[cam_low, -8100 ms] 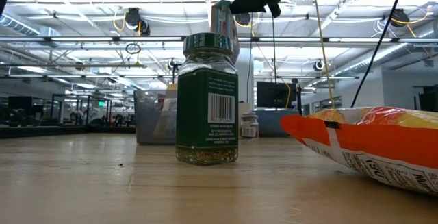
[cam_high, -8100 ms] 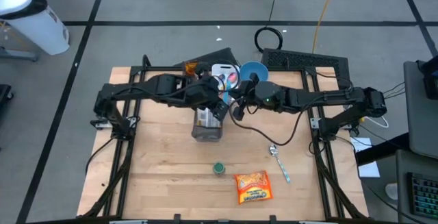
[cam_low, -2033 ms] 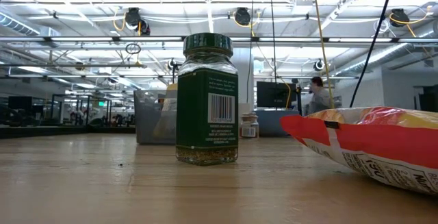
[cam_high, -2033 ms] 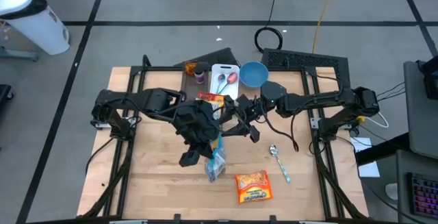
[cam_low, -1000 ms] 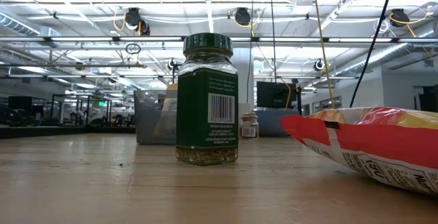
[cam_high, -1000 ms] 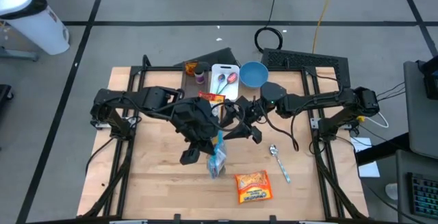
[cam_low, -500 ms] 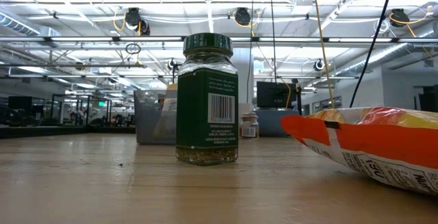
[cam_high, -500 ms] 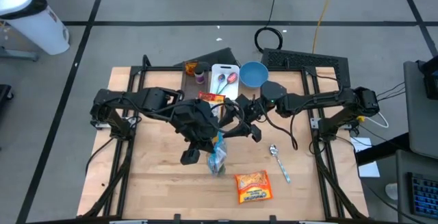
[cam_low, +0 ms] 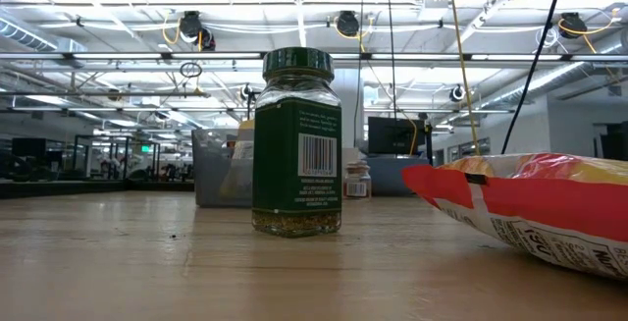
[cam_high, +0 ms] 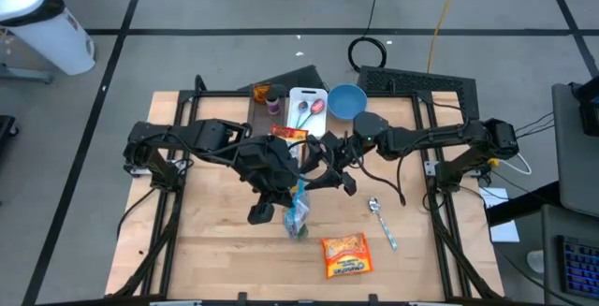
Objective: Pick & Place Food Item
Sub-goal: Put the blue noodle pack into the bottom black bin
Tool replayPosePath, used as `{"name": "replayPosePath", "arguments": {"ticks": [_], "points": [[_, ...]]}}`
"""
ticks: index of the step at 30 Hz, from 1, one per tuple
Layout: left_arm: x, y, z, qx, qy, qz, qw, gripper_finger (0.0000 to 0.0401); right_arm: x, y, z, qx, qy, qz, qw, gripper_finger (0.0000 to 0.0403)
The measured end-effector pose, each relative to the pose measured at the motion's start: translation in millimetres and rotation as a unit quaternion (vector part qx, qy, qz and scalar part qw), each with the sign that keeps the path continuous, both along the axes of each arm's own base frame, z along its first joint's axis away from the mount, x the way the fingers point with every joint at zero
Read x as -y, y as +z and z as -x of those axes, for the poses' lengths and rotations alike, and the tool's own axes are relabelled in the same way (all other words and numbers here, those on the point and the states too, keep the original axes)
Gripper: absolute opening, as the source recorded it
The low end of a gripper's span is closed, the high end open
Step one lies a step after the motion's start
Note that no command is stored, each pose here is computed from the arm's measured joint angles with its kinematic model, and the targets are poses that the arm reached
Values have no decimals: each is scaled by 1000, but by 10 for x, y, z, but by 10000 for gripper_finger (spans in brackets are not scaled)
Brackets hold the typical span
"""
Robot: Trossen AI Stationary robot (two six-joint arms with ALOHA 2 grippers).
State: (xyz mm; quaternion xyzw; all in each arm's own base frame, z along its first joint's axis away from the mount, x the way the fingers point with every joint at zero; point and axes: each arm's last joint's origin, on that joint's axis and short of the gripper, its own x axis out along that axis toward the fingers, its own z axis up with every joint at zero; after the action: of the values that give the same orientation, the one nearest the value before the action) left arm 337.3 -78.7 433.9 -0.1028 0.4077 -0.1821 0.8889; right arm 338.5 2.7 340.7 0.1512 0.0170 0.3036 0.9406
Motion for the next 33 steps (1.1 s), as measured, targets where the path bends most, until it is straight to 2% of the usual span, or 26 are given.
{"name": "replayPosePath", "arguments": {"ticks": [9, 26, 33], "points": [[-8, 0, -2, -5, 8, 9, 1000, 0, 0, -5, 0, 2, -1, 7, 1000, 189], [-25, 23, -28, 13, 6, 10, 1000, 0, 51, -38, -2, -14, -9, 9, 1000, 10], [-60, 26, -38, 12, 16, 15, 1000, 4, 75, -45, -2, -19, -15, 7, 1000, 1]]}}
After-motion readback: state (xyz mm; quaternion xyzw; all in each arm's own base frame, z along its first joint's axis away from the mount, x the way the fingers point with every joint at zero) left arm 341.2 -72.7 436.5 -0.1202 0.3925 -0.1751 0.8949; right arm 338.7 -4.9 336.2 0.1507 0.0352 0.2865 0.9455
